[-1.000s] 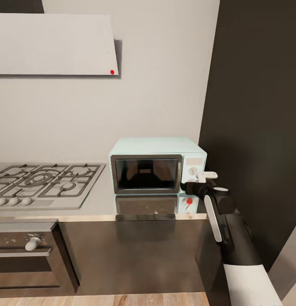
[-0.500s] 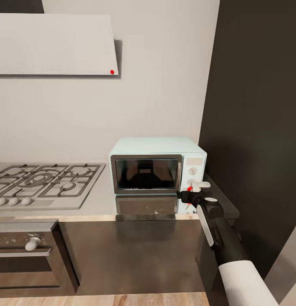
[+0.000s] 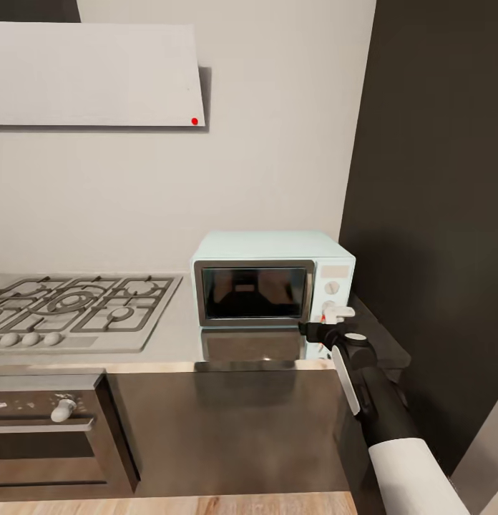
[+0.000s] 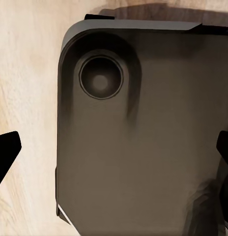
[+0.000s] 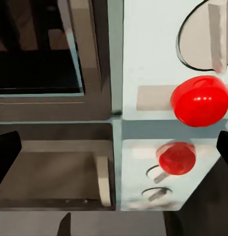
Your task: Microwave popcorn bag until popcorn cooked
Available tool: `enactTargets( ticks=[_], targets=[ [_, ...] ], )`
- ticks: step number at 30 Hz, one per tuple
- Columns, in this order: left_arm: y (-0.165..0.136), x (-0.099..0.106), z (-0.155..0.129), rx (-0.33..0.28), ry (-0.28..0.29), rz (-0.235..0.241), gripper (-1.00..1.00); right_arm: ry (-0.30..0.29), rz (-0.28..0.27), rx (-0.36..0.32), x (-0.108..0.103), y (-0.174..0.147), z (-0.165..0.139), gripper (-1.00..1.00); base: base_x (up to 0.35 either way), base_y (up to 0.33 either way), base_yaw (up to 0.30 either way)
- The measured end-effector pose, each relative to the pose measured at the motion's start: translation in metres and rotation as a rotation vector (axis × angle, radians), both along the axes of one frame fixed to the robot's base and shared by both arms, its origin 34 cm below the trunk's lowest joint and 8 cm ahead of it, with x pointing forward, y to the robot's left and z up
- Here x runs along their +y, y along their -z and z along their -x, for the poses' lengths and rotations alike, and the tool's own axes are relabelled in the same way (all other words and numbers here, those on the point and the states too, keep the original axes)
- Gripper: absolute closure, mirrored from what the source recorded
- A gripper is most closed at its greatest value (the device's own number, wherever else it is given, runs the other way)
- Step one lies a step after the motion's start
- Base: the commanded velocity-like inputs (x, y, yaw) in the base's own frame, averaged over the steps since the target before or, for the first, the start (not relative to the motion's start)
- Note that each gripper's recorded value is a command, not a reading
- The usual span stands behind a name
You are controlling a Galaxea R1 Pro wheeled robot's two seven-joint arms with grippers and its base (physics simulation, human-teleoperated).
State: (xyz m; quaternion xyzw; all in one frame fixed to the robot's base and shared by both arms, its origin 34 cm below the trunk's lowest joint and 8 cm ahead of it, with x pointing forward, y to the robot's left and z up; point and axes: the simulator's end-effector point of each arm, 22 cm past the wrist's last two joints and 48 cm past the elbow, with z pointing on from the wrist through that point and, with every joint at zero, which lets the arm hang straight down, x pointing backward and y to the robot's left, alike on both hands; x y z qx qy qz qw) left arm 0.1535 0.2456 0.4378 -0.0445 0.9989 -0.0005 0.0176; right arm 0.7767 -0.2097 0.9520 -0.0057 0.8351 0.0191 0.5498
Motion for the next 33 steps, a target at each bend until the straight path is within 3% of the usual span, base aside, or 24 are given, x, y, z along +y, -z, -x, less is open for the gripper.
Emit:
enactTargets(
  ticks=[8, 27, 33],
  targets=[
    [0.0, 0.0, 0.0, 0.0, 0.0, -0.001, -1.0, 0.025, 0.029, -0.003, -0.02, 0.0, -0.001, -1.0, 0.0, 0.009, 0.0],
    [0.0, -0.001, 0.0, 0.0, 0.0, 0.0, -1.0, 0.018, 0.033, -0.019, -0.016, -0.008, -0.001, -1.0, 0.0, 0.024, 0.0],
    [0.0, -0.001, 0.0, 0.001, 0.0, 0.0, -1.0, 0.033, 0.028, -0.088, -0.015, -0.037, -0.001, -1.0, 0.0, 0.0, 0.0]
  ],
)
